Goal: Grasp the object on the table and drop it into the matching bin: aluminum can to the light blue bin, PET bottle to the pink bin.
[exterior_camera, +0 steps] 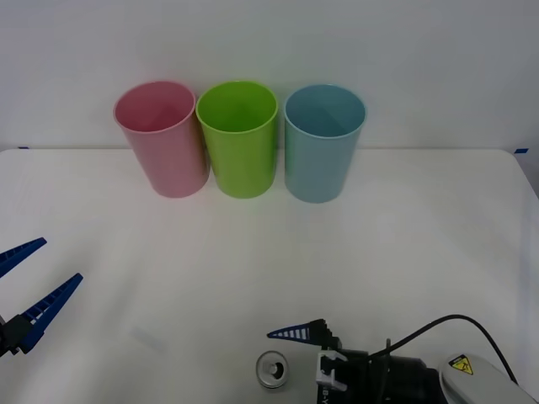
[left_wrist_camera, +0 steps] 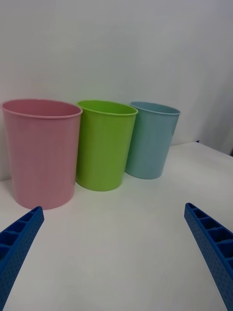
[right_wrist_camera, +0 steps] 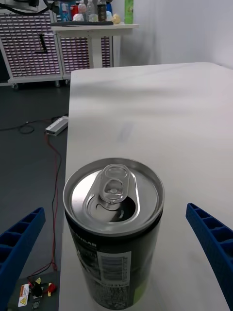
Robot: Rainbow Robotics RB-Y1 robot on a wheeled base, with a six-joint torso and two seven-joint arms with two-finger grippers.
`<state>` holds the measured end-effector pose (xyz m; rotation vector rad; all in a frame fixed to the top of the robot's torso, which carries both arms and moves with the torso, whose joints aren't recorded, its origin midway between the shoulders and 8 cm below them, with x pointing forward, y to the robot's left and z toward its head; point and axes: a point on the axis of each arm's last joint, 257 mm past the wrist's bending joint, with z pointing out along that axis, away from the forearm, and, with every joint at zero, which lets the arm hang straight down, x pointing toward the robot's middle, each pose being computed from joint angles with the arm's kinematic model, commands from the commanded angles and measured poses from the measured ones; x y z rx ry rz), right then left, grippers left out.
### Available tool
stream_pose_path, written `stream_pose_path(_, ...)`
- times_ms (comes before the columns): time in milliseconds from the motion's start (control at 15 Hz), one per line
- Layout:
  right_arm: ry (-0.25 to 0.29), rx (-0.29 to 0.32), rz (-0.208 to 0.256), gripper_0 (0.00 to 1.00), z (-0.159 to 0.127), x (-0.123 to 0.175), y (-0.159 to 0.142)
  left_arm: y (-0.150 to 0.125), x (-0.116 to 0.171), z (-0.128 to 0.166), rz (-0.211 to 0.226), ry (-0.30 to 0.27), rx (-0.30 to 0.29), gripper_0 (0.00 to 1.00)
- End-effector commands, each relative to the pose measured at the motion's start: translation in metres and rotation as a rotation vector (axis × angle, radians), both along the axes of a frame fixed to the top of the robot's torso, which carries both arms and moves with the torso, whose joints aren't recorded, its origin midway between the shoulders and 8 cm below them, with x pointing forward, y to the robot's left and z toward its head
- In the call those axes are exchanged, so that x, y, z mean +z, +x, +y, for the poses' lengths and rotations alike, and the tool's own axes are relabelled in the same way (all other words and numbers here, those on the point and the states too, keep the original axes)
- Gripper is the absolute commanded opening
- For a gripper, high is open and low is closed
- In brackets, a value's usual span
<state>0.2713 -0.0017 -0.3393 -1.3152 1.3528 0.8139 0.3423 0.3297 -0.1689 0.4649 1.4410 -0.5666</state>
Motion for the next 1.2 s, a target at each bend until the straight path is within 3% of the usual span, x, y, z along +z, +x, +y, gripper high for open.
stream_pose_path(67, -0.009, -0.002, 0.001, 1.0, 0.0021, -0.0074, 0.0034, 0.0, 0.0, 0.0, 0.0, 0.0, 0.0, 1.0)
stream_pose_path(800, -0.008, 0.0, -0.006, 0.98, 0.0099, -0.0136, 0.0113, 0.0, 0.0, 0.0, 0.0, 0.0, 0.0, 1.0)
stream_pose_path(867, -0.006, -0.003, -0.007, 0.21, 0.01, -0.0129, 0.0123, 0.0, 0.0, 0.0, 0.0, 0.0, 0.0, 1.0)
stream_pose_path(933, -0.006, -0.001, -0.007, 0.0, 0.0105, -0.0131, 0.0117, 0.0, 0.0, 0.0, 0.0, 0.0, 0.0, 1.0)
stream_pose_path(1200, 0.0, -0.002, -0.01, 0.0, 0.0119, -0.0115, 0.0121, 0.0, 0.0, 0.0, 0.0, 0.0, 0.0, 1.0)
